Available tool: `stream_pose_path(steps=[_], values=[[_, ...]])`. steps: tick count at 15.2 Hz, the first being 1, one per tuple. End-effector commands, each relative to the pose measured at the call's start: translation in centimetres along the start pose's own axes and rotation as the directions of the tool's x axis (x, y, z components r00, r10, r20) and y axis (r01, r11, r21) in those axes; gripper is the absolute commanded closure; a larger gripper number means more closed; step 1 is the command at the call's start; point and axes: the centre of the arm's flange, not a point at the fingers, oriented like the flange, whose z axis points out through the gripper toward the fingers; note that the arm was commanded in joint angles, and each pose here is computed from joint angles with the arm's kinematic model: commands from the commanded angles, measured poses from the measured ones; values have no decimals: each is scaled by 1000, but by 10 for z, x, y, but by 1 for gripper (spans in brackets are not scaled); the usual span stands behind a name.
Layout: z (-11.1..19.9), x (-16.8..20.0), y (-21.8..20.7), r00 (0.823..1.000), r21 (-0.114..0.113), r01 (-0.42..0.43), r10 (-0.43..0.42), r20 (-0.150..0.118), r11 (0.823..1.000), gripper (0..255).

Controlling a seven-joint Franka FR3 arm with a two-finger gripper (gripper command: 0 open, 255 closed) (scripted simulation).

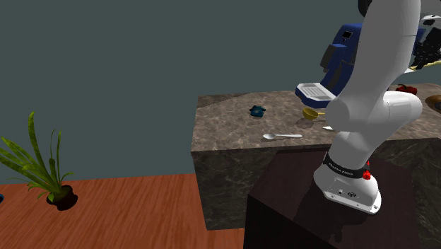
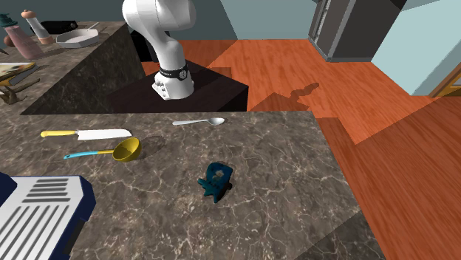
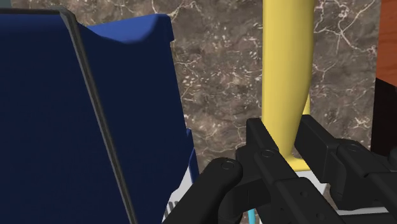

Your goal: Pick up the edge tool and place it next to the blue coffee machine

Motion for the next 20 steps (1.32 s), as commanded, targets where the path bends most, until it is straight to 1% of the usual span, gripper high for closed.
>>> stream_pose_path(steps=[1,20], values=[[11,1,-2,1000,0,0,0,1,1000,255],[110,5,-20,1000,0,0,0,1,1000,255]])
